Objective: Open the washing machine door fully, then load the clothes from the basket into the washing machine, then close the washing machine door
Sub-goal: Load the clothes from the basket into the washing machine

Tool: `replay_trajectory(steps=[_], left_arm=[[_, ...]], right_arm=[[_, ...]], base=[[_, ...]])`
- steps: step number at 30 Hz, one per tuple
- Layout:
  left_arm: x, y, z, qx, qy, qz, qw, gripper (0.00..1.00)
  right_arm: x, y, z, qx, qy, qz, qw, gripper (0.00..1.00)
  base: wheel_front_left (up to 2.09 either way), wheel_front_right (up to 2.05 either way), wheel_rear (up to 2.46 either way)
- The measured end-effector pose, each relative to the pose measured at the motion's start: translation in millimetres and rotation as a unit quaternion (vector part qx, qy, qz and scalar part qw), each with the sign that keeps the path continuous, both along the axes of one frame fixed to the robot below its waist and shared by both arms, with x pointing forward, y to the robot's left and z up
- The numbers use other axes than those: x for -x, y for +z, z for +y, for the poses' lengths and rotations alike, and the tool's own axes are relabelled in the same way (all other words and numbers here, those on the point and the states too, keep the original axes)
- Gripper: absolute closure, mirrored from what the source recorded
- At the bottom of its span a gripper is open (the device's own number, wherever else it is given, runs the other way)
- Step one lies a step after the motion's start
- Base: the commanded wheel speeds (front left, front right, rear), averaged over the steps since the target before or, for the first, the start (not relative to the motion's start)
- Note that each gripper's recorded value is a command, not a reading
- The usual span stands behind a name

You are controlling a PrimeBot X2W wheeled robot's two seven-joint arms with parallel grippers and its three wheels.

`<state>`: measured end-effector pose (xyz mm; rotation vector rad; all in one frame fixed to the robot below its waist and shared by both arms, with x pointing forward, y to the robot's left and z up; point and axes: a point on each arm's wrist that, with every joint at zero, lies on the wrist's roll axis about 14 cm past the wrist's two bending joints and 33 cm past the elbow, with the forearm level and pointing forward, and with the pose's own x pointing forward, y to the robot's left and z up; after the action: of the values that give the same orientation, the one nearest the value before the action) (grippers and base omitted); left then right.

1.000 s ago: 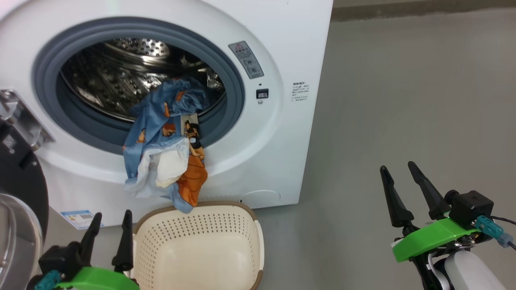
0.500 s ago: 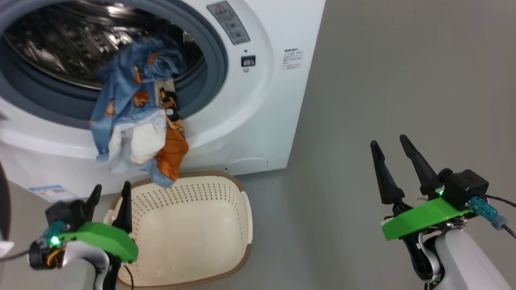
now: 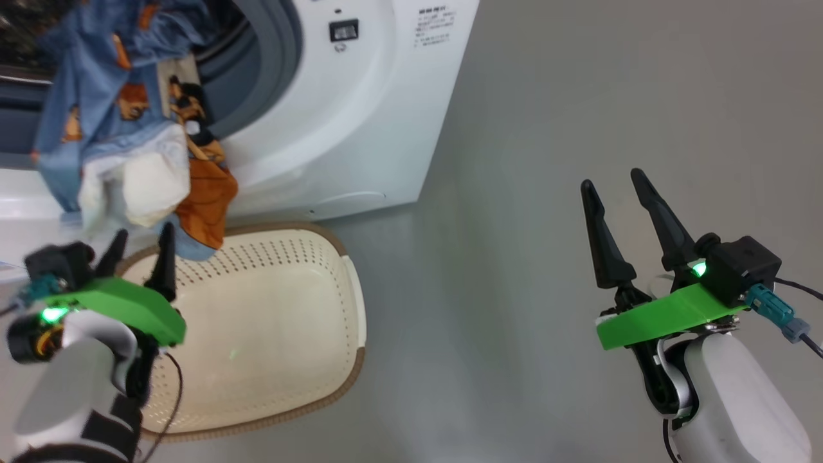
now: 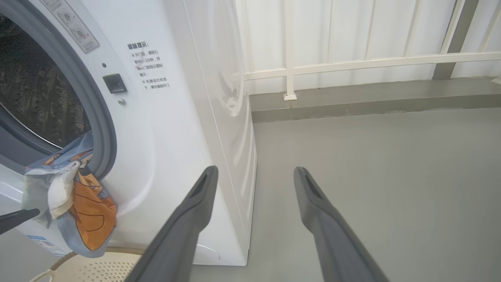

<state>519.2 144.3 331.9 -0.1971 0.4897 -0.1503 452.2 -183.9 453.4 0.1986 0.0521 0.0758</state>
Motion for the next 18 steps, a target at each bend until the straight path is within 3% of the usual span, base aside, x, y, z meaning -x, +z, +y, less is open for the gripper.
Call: replay_trajectory(steps=[18], left_arm=[[-70,-51,5,-0.005,0.018,0.035,0.999,0.0]], right_arm=[[-12,-51,-15,0.022,-0.023,0.054,0.998,0.0]], base=[[0.0,0.0,0.0]])
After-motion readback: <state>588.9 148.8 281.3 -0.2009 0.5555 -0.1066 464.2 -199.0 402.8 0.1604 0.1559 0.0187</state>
